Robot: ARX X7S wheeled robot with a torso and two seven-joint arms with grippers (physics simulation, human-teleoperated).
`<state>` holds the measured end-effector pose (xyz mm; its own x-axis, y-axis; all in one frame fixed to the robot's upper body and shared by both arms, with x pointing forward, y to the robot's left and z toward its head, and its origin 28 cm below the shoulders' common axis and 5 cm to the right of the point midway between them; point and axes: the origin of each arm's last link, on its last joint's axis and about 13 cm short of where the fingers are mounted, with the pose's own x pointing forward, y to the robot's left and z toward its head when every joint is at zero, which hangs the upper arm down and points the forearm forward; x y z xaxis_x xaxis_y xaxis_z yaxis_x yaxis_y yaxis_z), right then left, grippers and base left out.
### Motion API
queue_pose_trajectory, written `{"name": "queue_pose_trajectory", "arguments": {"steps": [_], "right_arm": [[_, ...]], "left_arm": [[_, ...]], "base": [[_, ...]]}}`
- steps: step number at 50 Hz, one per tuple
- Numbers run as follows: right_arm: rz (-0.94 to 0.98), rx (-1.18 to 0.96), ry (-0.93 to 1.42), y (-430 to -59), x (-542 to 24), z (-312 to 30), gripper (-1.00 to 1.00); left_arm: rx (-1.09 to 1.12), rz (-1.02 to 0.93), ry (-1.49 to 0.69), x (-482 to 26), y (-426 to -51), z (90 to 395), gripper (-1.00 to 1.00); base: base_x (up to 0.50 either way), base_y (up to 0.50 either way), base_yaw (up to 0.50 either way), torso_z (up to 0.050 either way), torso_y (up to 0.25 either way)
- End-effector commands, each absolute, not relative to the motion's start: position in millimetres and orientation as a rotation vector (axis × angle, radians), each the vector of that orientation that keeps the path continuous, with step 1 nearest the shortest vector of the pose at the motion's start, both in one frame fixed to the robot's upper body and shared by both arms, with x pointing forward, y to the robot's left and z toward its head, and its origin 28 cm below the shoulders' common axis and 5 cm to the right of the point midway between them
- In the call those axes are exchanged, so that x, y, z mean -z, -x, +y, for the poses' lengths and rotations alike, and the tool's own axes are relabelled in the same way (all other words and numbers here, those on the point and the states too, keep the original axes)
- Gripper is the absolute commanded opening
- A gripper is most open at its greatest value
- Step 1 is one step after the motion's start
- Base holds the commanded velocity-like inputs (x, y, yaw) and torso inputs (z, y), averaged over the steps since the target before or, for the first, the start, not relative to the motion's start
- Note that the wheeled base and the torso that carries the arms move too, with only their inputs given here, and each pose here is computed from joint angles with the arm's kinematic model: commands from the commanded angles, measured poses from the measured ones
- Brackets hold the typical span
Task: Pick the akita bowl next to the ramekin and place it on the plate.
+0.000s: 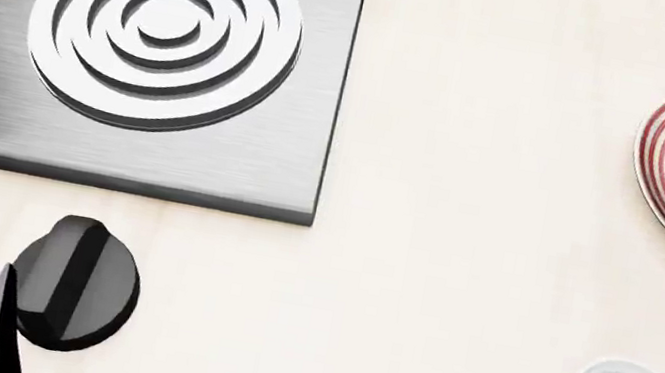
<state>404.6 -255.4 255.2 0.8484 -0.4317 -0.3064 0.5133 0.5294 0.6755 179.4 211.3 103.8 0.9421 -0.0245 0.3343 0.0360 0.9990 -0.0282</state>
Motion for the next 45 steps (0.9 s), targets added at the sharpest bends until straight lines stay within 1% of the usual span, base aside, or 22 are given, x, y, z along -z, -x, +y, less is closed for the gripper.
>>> {"name": "queue_pose_trajectory", "arguments": {"steps": [1, 45], "right_arm": [[0.109, 0.578, -0.830, -405.5, -252.0, -254.9, -1.00], [0.132, 0.595, -0.838, -406.8, -238.0, -250.8, -1.00]], "left_arm": [[0.027, -0.341, 0.036, -104.8, -180.2, 212.0, 1.00], [0.018, -0.347, 0.036, -105.0, -181.7, 213.8, 1.00]], "base": [[0.00, 0.00, 0.00, 0.000, 0.000], [0.00, 0.00, 0.00, 0.000, 0.000]]}}
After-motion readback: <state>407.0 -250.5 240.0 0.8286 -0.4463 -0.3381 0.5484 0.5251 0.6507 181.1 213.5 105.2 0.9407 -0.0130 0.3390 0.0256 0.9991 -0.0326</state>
